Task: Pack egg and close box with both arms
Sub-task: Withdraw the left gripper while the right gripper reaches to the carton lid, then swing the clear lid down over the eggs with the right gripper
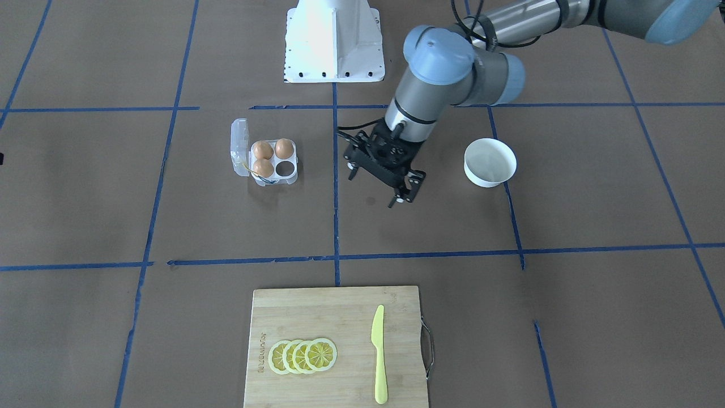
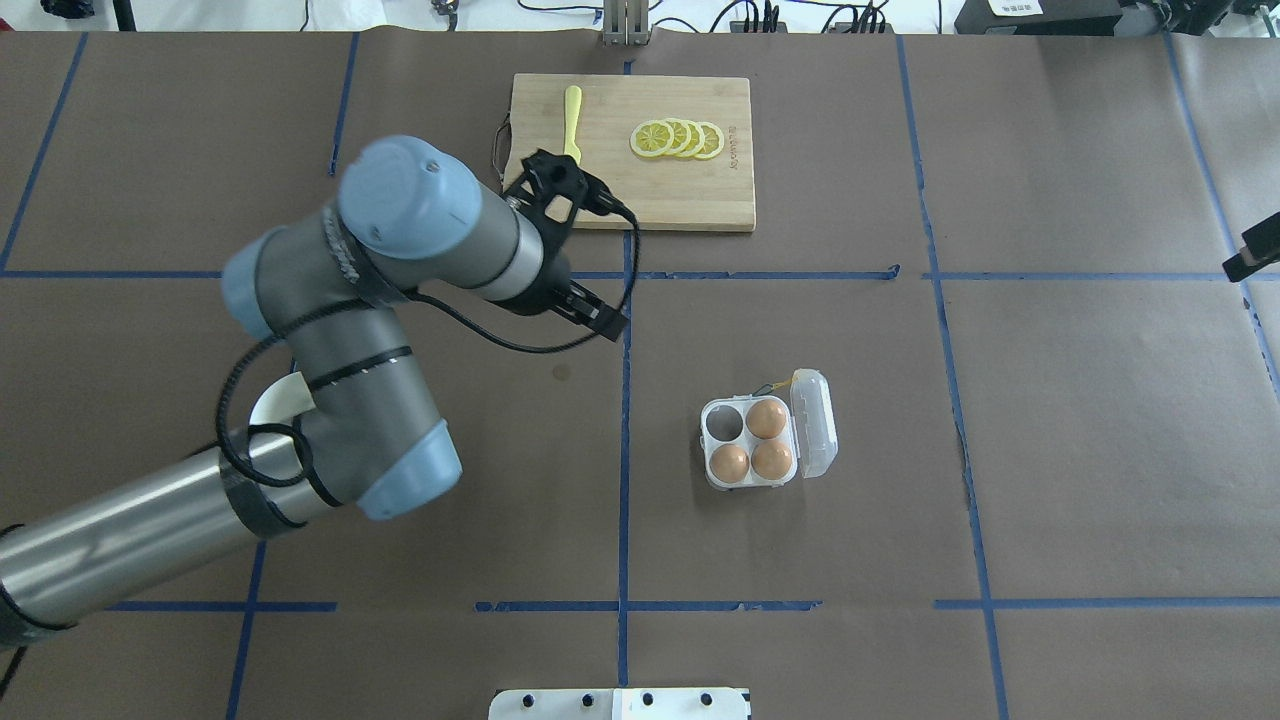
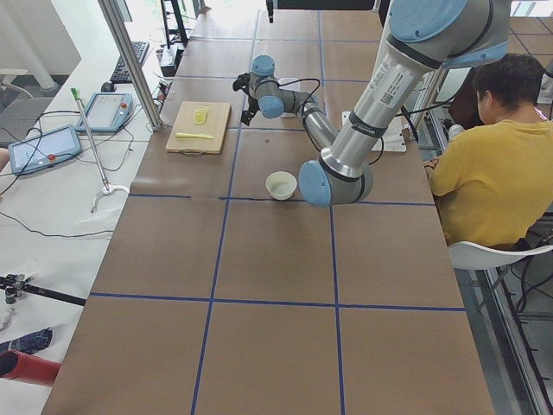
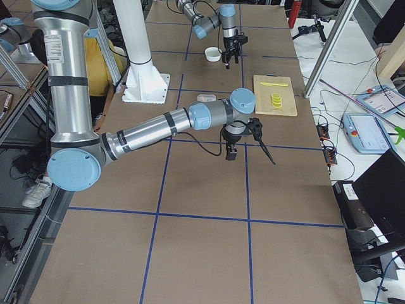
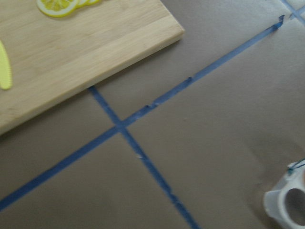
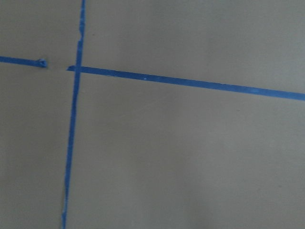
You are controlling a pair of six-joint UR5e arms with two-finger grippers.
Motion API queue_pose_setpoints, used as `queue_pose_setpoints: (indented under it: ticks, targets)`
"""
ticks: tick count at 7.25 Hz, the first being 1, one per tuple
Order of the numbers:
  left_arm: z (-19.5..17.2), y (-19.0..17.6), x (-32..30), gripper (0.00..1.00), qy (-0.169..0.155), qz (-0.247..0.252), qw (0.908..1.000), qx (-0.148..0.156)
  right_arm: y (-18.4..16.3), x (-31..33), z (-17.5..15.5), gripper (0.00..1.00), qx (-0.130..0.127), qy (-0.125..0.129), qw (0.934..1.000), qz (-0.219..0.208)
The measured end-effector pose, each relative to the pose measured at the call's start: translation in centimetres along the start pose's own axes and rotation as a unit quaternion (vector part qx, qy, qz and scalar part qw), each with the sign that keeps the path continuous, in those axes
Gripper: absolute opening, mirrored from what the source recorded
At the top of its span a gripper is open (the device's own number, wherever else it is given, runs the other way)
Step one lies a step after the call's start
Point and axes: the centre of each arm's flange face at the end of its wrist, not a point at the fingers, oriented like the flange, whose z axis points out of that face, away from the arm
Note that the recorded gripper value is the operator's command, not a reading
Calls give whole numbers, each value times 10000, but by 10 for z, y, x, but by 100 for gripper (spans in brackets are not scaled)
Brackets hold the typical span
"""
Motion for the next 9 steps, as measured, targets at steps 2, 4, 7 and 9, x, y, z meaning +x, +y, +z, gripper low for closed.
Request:
queue_pose_setpoints:
  ticks: [2,4,7,9]
  targets:
    - [-18,21,-86,99,-163,195,9995,-191,18,-108,53,100,145,-82,9996,219]
    - [-30,30,-127,99,-269,255,9989,-273,55,-196,133,100,676,179,9961,534]
    - [-33,34,-137,99,-272,236,9989,-311,76,-276,169,100,788,-37,9950,611]
    - [-35,35,-141,99,-241,218,9990,-317,75,-379,181,100,824,-249,9917,952]
